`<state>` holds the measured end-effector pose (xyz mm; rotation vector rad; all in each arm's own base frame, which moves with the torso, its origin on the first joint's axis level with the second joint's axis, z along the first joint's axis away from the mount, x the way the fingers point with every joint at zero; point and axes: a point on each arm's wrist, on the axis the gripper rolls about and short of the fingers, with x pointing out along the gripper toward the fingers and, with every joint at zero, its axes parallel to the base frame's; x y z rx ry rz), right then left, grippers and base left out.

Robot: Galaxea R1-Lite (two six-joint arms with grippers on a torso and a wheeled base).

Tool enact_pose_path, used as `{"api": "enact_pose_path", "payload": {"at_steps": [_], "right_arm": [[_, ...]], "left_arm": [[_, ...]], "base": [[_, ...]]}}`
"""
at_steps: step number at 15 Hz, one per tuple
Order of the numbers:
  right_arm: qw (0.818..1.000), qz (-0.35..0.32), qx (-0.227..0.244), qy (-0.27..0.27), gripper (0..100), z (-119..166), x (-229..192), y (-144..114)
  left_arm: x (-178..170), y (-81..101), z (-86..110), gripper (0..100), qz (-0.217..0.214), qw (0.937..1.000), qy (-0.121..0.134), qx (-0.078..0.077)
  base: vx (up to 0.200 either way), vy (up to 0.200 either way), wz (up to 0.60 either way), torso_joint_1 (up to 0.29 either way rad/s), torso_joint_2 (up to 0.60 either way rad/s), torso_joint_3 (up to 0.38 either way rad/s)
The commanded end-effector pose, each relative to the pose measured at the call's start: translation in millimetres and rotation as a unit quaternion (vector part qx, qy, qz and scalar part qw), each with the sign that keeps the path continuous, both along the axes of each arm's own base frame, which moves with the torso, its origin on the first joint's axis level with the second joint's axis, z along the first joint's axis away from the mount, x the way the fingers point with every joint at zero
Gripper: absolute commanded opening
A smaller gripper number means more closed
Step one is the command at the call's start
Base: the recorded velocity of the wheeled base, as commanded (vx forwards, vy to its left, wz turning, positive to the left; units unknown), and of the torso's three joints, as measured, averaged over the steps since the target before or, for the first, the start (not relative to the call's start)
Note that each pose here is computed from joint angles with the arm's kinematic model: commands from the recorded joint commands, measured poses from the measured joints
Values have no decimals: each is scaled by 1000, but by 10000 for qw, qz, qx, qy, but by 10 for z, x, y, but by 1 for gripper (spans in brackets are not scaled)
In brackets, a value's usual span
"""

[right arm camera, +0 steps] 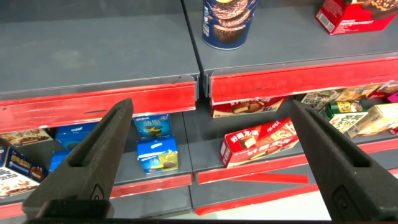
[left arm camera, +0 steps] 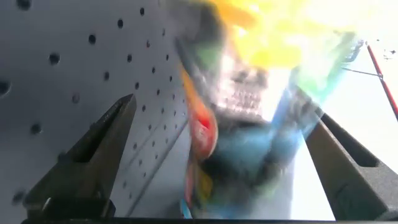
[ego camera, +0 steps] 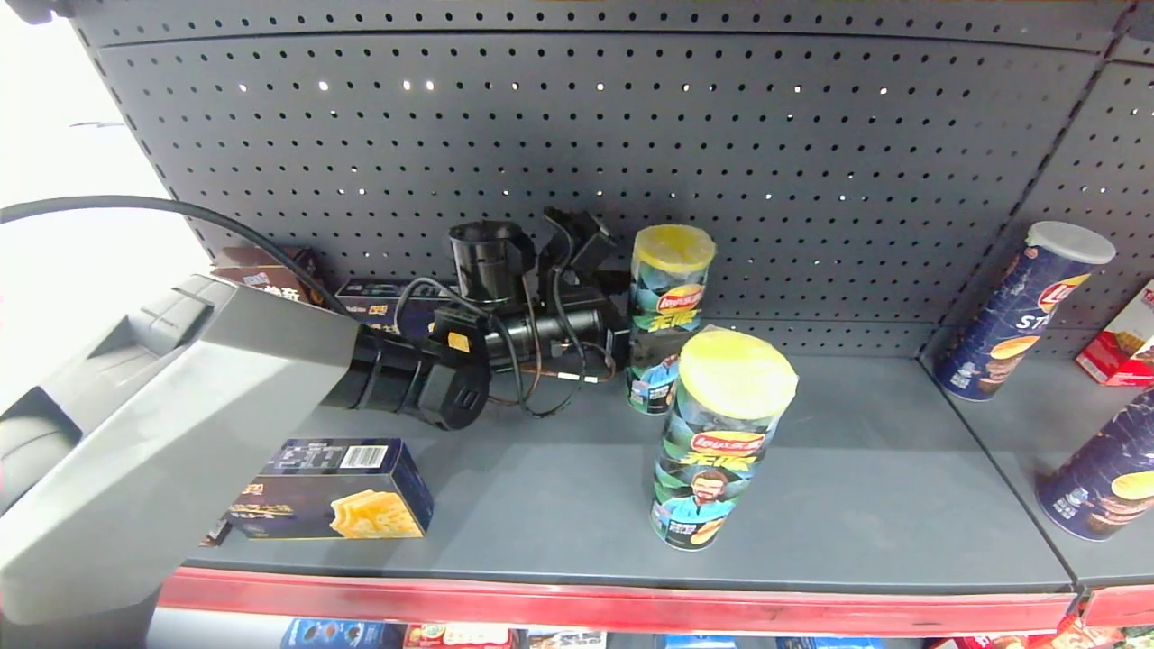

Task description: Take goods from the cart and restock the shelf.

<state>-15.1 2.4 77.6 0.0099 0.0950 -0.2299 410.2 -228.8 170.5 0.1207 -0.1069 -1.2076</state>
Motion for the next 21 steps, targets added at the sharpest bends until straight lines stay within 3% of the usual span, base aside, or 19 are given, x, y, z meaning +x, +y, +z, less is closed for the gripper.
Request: {"api": "enact_pose_path", "payload": {"at_steps": [1, 6, 11, 15, 18, 21], "right_arm": [[10000, 0, 0, 7, 100, 1, 1, 0], [10000, 0, 0, 7, 100, 1, 1, 0], [10000, 0, 0, 7, 100, 1, 1, 0], [10000, 0, 0, 7, 100, 1, 1, 0], [10000, 0, 0, 7, 100, 1, 1, 0], [10000, 0, 0, 7, 100, 1, 1, 0]], "left_arm": [[-111, 110, 75, 100, 51, 10000, -25, -10], [-235, 252, -2, 100, 258, 9995, 160, 82], [-182, 316, 60, 100, 534, 9985, 121, 45], [-146, 315, 125, 100, 557, 9980, 256, 130], [-104, 295, 249, 100, 564, 9981, 216, 108], [-95, 307, 239, 100, 580, 9980, 236, 119]], "base": [[0, 0, 0, 0, 0, 0], [0, 0, 0, 0, 0, 0], [0, 0, 0, 0, 0, 0], [0, 0, 0, 0, 0, 0], [0, 0, 0, 0, 0, 0], [0, 0, 0, 0, 0, 0]]}}
